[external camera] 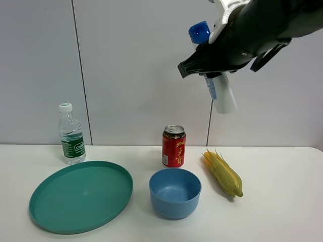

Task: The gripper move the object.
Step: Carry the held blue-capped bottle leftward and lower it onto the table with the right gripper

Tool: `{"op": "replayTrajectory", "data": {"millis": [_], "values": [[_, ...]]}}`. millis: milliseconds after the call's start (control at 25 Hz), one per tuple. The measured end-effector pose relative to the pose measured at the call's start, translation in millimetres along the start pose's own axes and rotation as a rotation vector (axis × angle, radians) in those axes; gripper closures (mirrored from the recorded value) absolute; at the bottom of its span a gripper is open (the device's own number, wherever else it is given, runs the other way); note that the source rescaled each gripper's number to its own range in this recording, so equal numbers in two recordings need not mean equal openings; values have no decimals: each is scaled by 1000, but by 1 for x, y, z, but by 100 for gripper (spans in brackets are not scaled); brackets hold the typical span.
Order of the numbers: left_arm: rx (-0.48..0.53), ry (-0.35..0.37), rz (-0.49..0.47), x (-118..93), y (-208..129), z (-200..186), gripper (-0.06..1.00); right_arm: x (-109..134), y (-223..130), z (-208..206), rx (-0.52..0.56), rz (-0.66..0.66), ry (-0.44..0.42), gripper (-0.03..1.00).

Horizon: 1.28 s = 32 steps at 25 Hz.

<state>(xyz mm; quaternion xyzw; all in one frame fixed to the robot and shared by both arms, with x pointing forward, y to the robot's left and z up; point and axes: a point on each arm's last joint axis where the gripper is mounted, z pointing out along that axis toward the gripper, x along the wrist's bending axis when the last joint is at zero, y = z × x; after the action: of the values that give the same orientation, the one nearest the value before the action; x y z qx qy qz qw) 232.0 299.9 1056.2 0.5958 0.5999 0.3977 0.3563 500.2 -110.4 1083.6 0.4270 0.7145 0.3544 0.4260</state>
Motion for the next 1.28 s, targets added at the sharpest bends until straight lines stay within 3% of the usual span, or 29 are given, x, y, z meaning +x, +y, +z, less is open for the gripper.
{"op": "replayTrajectory", "data": {"millis": [160,440,680,920,1080,1160,1280], "values": [[0,0,0,0,0,0,-6,-2,-15,-9,13,41,34,96],[0,0,0,0,0,0,-6,13,-45,-15,-60,10,187,96],[0,0,0,0,0,0,-6,13,-53,-17,-126,44,184,96],[0,0,0,0,0,0,-6,17,-53,-18,-147,-13,225,96],[0,0,0,0,0,0,-6,15,-62,-19,-190,-26,204,96],[0,0,0,0,0,0,-6,14,-64,-21,-243,42,206,96],[0,0,0,0,0,0,-6,13,-62,-21,-292,164,283,96]]}}
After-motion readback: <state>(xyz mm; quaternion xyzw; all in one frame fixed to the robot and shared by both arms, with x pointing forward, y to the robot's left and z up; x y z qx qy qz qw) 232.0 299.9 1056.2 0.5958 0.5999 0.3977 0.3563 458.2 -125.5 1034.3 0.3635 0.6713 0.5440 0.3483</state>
